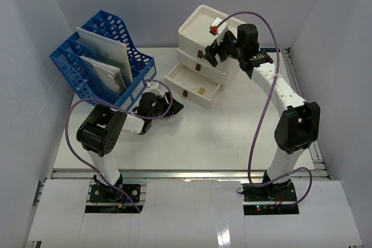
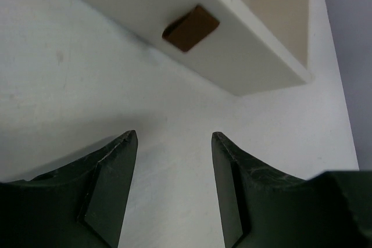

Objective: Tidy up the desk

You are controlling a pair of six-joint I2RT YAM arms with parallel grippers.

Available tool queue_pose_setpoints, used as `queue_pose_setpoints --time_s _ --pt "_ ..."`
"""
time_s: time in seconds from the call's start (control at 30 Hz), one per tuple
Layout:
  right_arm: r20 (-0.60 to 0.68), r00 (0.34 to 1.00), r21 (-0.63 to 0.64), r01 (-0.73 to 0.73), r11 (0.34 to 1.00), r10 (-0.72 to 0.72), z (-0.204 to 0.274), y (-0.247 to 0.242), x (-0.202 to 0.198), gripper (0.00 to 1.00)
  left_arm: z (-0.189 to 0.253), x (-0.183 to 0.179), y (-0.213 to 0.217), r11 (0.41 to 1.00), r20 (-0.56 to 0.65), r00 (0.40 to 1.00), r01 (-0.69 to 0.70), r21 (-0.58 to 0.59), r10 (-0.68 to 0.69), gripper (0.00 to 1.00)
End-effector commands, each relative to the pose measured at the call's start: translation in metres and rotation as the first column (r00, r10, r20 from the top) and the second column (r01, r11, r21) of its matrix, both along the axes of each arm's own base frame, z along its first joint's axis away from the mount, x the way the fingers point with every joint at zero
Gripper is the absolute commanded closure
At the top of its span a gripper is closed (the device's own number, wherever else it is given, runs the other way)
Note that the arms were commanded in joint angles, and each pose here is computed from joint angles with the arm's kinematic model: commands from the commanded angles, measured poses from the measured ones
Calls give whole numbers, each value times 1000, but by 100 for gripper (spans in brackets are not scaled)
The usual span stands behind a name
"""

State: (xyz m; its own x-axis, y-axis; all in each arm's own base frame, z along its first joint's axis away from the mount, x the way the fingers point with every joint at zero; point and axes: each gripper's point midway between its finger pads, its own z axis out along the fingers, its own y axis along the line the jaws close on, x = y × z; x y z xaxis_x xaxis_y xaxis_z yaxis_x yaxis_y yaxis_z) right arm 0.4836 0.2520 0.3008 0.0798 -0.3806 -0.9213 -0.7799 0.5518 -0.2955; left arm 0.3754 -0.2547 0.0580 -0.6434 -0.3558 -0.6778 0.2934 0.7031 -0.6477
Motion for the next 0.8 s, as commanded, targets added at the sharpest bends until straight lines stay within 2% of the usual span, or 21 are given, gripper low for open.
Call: queue_pose_setpoints --time_s 0.0,0.03,0.3,0.43,0.77 --pt "24 999 -1 44 999 -44 -3 -1 24 20 27 37 -15 999 97 995 24 -24 -22 36" --pt "22 999 -6 39 999 -38 -6 -1 26 23 24 41 -16 999 95 995 27 -17 -25 36" --pt "-54 997 -40 -66 997 64 -30 8 27 71 8 76 -32 997 83 995 59 39 -62 37" --pt "-97 990 -35 -106 994 103 -38 12 20 78 11 97 -40 998 103 993 51 29 -54 37" --pt "-188 967 -23 -179 984 172 -58 22 11 81 36 157 -60 999 193 981 -13 -50 22 36"
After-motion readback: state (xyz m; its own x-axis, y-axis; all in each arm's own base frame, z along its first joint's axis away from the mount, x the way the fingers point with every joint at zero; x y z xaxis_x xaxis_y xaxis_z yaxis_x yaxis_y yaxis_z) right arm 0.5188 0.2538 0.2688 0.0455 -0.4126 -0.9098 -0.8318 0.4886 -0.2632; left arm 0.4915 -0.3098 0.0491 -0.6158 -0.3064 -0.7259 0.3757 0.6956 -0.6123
